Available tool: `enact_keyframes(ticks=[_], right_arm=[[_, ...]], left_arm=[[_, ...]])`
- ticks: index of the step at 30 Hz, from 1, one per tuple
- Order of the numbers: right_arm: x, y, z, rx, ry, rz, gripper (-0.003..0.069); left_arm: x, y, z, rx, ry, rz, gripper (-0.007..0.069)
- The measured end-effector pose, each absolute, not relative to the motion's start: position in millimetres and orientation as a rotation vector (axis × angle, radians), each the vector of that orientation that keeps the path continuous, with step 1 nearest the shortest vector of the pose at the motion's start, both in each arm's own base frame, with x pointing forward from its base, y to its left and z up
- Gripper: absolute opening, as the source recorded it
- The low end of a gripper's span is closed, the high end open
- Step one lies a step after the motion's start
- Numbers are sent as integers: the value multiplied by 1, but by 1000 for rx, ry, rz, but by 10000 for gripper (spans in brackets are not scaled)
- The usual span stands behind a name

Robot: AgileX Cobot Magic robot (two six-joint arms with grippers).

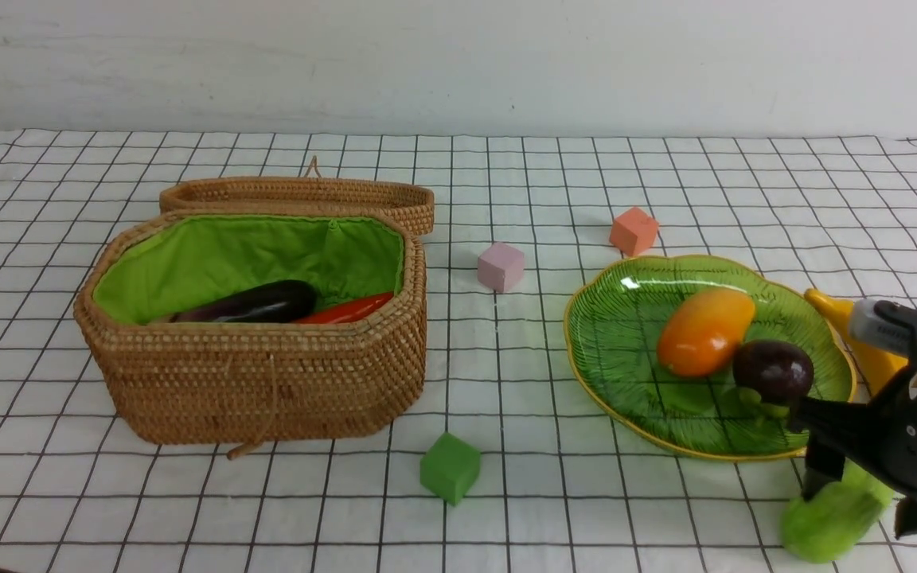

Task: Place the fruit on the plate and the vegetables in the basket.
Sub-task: Take a chayote with your right arm and place it on the basket on the left.

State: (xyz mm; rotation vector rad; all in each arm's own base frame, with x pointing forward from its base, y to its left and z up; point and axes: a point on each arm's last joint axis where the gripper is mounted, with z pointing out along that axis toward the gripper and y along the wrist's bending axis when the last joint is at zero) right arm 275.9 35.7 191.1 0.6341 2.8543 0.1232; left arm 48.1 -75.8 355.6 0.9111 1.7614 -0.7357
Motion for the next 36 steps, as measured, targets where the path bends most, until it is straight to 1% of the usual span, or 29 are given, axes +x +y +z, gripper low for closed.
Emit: enact_keyframes(ticks=[1, 2, 4, 5, 7, 11, 16, 18, 22, 24, 25, 26, 27, 28, 32, 35, 36], right_arm=[[273, 34, 193, 616, 2881, 84, 571], [272, 34, 193, 617, 2886, 82, 571], [267, 30, 198, 581, 2920, 8, 542], [266, 29, 202, 571, 2916, -4, 527], [266, 28, 205, 567, 2901, 2, 507], [267, 30, 206, 576, 2890, 22, 501], [271, 31, 201, 578, 2882, 33, 547], [275, 29, 194, 603, 2889, 28, 571], [280, 23, 181, 649, 2912, 12, 573], [283, 20, 173, 659, 2923, 5, 555], [286, 19, 166, 646, 2938, 5, 524], [286, 19, 164, 644, 2942, 6, 519], [287, 20, 161, 618, 2957, 16, 477], [287, 21, 161, 599, 2960, 25, 467], [285, 22, 162, 521, 2993, 40, 468], [280, 22, 167, 509, 3031, 37, 468], [272, 21, 179, 505, 3049, 29, 468]], left_arm=[[48, -76, 356, 911, 1761, -736, -6], [48, -76, 356, 911, 1761, -736, -6], [48, -76, 356, 911, 1761, -737, -5], [48, -76, 356, 911, 1761, -737, -5], [48, -76, 356, 910, 1761, -738, -5], [48, -76, 356, 910, 1761, -738, -5], [47, -76, 355, 920, 1768, -743, -5], [47, -76, 355, 925, 1771, -746, -5], [47, -76, 354, 927, 1773, -746, -5], [47, -76, 354, 927, 1773, -746, -5], [47, -76, 354, 927, 1773, -746, -5], [47, -76, 354, 927, 1773, -746, -5], [47, -76, 354, 927, 1773, -746, -5], [47, -76, 354, 927, 1773, -746, -5], [47, -76, 354, 928, 1774, -747, -5], [47, -76, 354, 928, 1774, -747, -5], [46, -76, 354, 930, 1775, -747, -3]])
